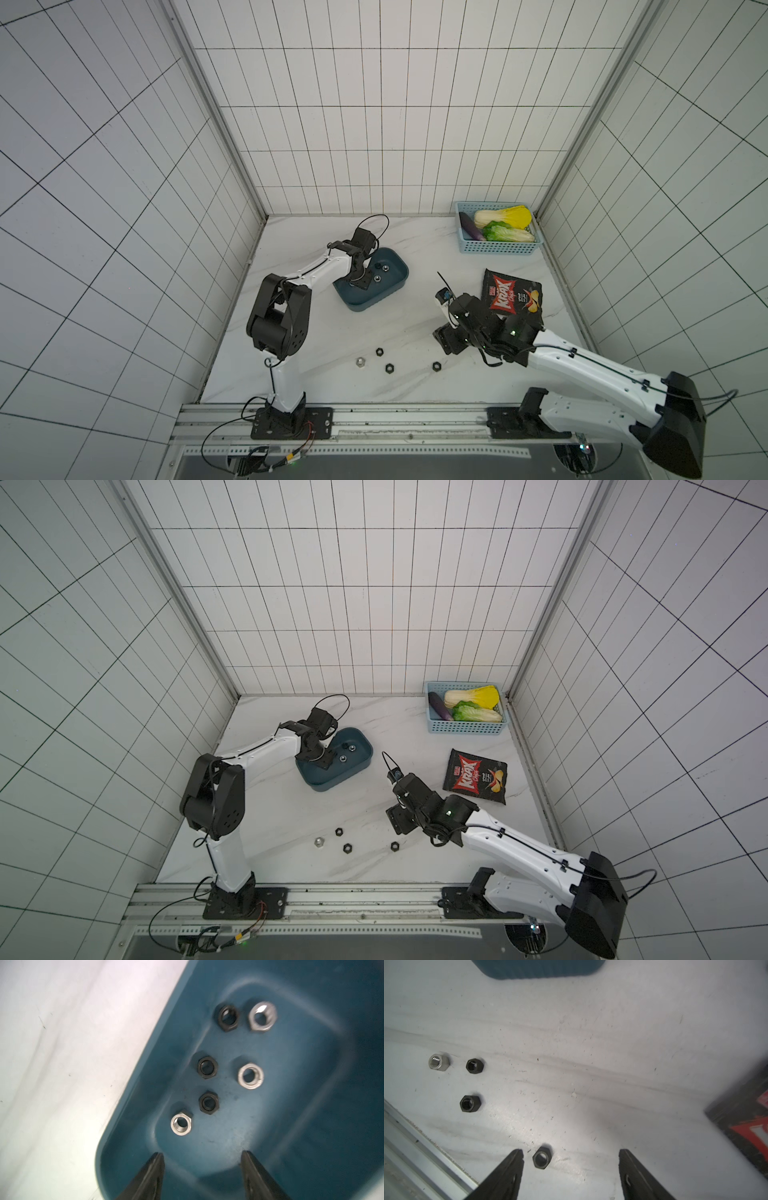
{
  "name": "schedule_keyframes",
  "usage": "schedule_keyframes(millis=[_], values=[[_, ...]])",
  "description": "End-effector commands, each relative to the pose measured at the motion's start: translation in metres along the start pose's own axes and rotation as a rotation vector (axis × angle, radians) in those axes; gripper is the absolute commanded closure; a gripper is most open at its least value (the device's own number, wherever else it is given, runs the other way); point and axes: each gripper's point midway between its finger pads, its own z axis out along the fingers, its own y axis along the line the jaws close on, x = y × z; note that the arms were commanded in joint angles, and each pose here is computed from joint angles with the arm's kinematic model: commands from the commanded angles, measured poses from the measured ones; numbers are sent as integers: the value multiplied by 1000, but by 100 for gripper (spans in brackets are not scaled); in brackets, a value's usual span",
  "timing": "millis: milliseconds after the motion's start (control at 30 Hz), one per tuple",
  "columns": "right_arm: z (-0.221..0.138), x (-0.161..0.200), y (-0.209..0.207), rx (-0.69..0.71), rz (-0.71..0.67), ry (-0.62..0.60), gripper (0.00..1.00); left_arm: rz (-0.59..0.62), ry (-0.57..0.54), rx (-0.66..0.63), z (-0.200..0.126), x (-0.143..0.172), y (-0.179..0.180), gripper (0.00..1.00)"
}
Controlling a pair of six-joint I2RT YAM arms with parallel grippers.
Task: Put the nuts on the desktop into the storage box
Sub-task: Place the nut in the storage box, then pick up the nut from the center of the board.
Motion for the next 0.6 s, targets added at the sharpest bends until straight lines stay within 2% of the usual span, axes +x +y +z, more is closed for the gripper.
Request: schedule_keyframes(millis=[0, 100, 233, 367, 567], values=[[13, 47, 12, -78, 117, 203, 27, -11, -111, 151, -42, -21, -14, 29], [24, 55, 14, -66, 112, 263, 28, -50, -163, 253, -63, -26, -12, 22], [41, 61, 20, -50, 85, 337, 33, -122, -203, 306, -77, -28, 9, 10], [48, 60, 19, -25, 84, 350, 40, -184, -241, 301, -89, -27, 32, 7], [59, 68, 20, 0, 81, 421, 45, -235, -288, 273, -102, -24, 55, 7]])
